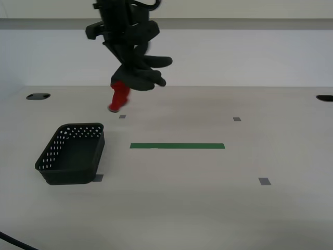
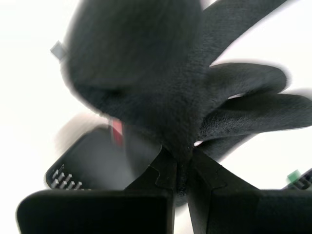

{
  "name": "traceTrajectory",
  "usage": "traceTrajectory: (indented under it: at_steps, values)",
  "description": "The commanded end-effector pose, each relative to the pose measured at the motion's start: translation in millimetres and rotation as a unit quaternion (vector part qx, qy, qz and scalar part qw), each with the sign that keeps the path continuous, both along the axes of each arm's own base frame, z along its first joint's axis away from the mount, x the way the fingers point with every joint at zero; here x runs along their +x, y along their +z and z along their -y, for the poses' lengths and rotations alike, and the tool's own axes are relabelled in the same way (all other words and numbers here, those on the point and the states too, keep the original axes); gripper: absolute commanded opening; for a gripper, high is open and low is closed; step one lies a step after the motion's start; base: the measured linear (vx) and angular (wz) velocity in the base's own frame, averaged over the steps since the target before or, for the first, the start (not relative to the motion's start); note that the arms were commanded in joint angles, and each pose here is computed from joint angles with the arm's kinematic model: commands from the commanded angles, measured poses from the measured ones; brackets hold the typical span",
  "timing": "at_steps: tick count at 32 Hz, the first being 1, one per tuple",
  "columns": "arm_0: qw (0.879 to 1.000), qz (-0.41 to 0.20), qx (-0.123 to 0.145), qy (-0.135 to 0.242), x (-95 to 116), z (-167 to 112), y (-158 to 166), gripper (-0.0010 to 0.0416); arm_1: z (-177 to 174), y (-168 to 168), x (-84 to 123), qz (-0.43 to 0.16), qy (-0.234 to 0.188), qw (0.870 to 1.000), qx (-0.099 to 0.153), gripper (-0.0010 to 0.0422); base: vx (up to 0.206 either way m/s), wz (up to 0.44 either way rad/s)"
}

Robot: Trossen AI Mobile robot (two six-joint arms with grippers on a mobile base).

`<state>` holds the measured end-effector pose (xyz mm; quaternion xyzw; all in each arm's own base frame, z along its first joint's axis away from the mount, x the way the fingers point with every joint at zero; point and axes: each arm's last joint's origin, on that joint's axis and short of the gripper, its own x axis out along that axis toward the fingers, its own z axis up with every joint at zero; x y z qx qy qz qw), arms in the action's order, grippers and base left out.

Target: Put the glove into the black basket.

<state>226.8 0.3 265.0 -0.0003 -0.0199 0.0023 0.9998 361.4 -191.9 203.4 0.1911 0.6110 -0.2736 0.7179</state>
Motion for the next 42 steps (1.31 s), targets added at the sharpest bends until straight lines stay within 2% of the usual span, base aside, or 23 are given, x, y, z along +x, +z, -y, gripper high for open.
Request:
traceTrajectory:
  at_steps: [1,4,6,8,11,16,20,21,25,34,35,36,38,39,40,42]
  values:
    - [1.0,-0.008,0.0,-0.001,0,0,-1,0.0001,-44,-7,-21,-0.008,0.054,0.999,0.003,-0.0002,0.0,0.0]
    - [1.0,-0.017,0.0,-0.001,0,0,-3,0.0001,-93,-16,-48,-0.019,0.112,0.994,0.006,-0.0001,0.0,0.0]
    - [1.0,-0.018,0.0,0.0,0,0,-3,0.0001,-102,-22,-52,-0.021,0.124,0.992,0.007,-0.0001,0.0,0.0]
    - [1.0,-0.021,0.0,0.0,0,0,-4,0.0001,-122,-35,-65,-0.035,0.149,0.988,0.012,-0.0001,0.0,0.0]
    - [1.0,-0.026,0.0,0.0,0,0,-5,0.0001,-141,-58,-76,-0.044,0.177,0.983,0.015,-0.0001,0.0,0.0]
    - [1.0,-0.026,0.0,0.0,0,0,-5,0.0001,-150,-81,-85,-0.022,0.189,0.982,0.006,-0.0001,0.0,0.0]
    - [1.0,-0.026,0.0,-0.001,0,0,-5,0.0,-153,-91,-79,-0.01,0.207,0.978,0.0,-0.0001,0.0,0.0]
    - [1.0,-0.027,0.0,0.0,0,0,-5,0.0001,-157,-109,-72,-0.027,0.221,0.975,0.005,-0.0001,0.0,0.0]
    - [1.0,-0.026,0.0,0.0,0,0,-5,0.0001,-155,-146,-58,-0.067,0.222,0.973,0.019,0.0,0.004,-0.002]
    - [1.0,-0.029,0.0,0.0,0,0,-5,0.0001,-157,-149,-56,-0.082,0.228,0.97,0.023,0.0001,-0.002,0.001]
    - [1.0,-0.03,0.0,0.0,0,0,-5,0.0,-157,-149,-57,-0.085,0.228,0.97,0.024,0.0006,0.0,0.0]
    - [1.0,-0.029,0.0,0.0,0,0,-5,0.0001,-158,-149,-57,-0.086,0.23,0.969,0.024,0.0037,0.0,0.0]
    - [1.0,-0.029,0.0,0.0,0,0,-5,0.0001,-158,-149,-57,-0.086,0.234,0.968,0.024,0.0061,0.0,0.0]
    - [1.0,-0.029,0.0,0.0,0,0,-5,0.0001,-158,-149,-57,-0.087,0.241,0.966,0.024,0.0091,0.0,0.0]
    - [1.0,-0.029,0.0,0.0,0,0,-5,0.0001,-158,-148,-57,-0.089,0.252,0.963,0.024,0.0145,0.0,0.0]
    - [1.0,-0.029,0.0,0.0,0,0,-5,0.0001,-158,-146,-57,-0.098,0.254,0.962,0.027,0.0177,0.0,0.0]
